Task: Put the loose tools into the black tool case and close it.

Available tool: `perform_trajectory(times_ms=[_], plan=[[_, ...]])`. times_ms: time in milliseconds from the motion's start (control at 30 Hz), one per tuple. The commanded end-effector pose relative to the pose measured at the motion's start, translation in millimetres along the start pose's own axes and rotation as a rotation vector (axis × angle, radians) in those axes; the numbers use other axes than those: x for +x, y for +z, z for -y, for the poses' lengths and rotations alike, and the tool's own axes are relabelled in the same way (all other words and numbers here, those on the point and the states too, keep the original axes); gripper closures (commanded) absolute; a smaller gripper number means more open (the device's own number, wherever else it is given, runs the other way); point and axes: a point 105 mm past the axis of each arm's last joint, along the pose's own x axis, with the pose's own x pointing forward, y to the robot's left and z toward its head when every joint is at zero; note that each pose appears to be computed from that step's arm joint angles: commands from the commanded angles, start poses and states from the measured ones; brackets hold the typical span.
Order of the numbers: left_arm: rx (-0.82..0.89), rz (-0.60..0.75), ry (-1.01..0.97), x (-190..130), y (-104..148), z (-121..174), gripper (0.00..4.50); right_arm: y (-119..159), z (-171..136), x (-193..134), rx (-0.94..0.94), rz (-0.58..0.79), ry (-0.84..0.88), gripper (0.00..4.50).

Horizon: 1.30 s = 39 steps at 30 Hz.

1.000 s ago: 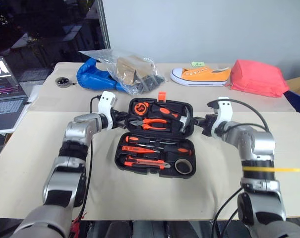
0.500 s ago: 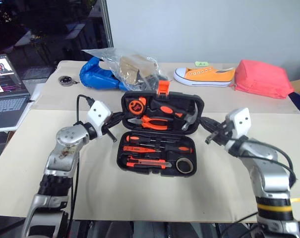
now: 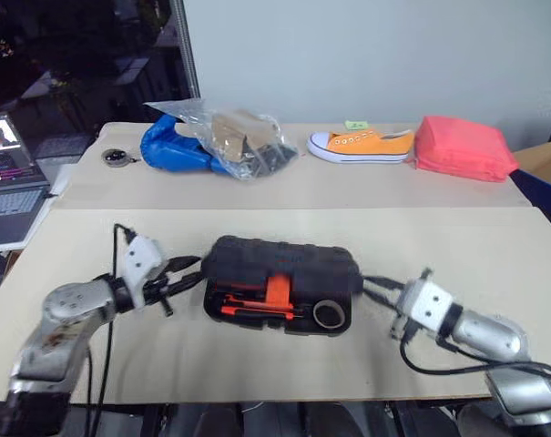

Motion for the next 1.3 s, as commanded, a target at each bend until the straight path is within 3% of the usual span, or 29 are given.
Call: perform_trajectory(times_ms=[33,133,267,400,567,833,933,1033,1167,1300], plan=[[-0.004,0.044,-0.144,-27.2,35.0,21.0,1.35,-1.8,2.7,-33.1,0.079,-0.09,0.112,2.14],[-0.025,0.046,-0.251,-36.7,50.6,40.1,0.29,24.8,-13.4,-48.8,0.235,-0.033,0.289,2.12],[-0.019,0.041,-0.332,-39.0,61.3,59.5,0.2,58.0,-40.7,-42.2,0.296,0.038,0.505,3.26],[0.006,0.023,-0.371,-37.0,62.4,75.5,0.2,50.8,-59.4,-16.0,0.246,-0.013,0.576,4.45],[0.022,0.018,-0.376,-34.4,62.7,86.2,0.2,35.8,-38.3,32.0,0.222,-0.066,0.389,4.45],[0.033,0.007,-0.325,-23.0,56.7,91.7,0.2,22.9,50.0,68.8,0.345,-0.131,-0.065,4.45],[0.04,0.031,-0.303,-6.1,57.3,86.3,0.2,25.4,53.0,81.2,0.353,-0.115,-0.054,4.45],[0.048,0.032,-0.29,16.7,55.2,76.7,0.2,36.1,43.7,72.3,0.4,-0.058,0.017,4.45],[0.05,0.038,-0.287,50.6,53.2,61.6,0.2,57.8,13.4,52.7,0.46,0.014,0.154,3.53],[0.001,-0.045,-0.328,75.5,34.1,52.4,0.2,68.9,-14.4,56.4,0.548,0.012,0.194,1.98]])
